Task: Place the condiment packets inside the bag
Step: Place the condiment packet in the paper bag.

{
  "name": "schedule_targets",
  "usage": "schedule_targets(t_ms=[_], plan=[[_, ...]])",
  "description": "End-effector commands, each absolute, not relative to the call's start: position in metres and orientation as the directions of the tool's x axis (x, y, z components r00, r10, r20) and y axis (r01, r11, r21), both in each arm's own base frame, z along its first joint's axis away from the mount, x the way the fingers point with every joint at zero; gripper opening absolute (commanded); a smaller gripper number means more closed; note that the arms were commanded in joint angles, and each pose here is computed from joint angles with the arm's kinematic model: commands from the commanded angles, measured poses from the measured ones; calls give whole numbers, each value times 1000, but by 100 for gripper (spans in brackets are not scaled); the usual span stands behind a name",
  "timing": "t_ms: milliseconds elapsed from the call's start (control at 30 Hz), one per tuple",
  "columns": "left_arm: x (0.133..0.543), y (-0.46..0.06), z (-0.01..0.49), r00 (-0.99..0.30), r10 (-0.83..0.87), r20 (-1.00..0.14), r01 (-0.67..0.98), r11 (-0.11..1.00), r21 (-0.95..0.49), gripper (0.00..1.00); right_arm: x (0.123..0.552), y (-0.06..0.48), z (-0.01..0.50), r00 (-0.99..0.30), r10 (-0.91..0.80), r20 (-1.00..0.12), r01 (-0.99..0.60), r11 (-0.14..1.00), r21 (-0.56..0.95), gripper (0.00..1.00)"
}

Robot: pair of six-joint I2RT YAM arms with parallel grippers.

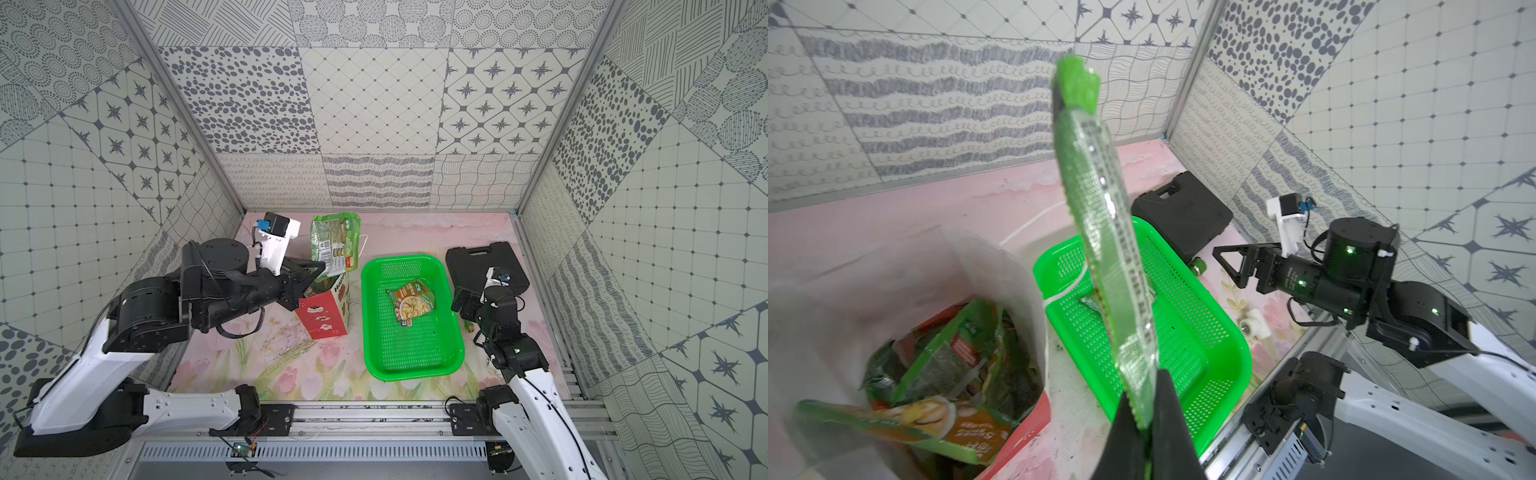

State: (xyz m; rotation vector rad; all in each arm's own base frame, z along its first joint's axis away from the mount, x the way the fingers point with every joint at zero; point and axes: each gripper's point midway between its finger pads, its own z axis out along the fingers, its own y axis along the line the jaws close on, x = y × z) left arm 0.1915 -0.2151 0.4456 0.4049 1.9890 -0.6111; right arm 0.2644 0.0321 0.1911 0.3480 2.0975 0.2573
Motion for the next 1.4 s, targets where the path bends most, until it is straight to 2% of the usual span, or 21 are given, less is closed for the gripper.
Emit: schedule_targets(t_ms=[0, 200, 333, 600, 867, 1000, 1133, 1233, 1367], plan=[[209, -166, 444, -395, 100, -913, 347, 937, -48, 0, 271, 34, 196, -473, 354, -807, 128, 934, 334, 97], [225, -167, 426, -445, 137, -885, 284, 959, 6, 0, 272, 35, 195, -478, 352, -804, 125, 934, 335, 97], [239, -168, 400, -538, 143, -830, 230, 973, 18, 0, 271, 35, 196, -475, 353, -806, 123, 934, 336, 97], [262, -180, 337, -718, 72, -693, 186, 978, -91, 0, 270, 36, 196, -476, 353, -805, 117, 933, 340, 97], [276, -179, 288, -815, 3, -579, 119, 979, -163, 0, 270, 36, 197, -473, 354, -807, 114, 933, 342, 97], [280, -182, 275, -844, -13, -535, 105, 976, -190, 0, 269, 37, 197, -476, 353, -806, 109, 932, 345, 97], [279, -203, 279, -844, 0, -536, 179, 942, -282, 0, 270, 43, 197, -489, 342, -803, 78, 933, 350, 97], [277, -211, 292, -827, 7, -562, 228, 918, -324, 23, 271, 50, 197, -501, 333, -799, 40, 931, 363, 97], [279, -204, 322, -762, 9, -648, 268, 915, -302, 62, 272, 69, 198, -530, 306, -791, -53, 919, 391, 97]])
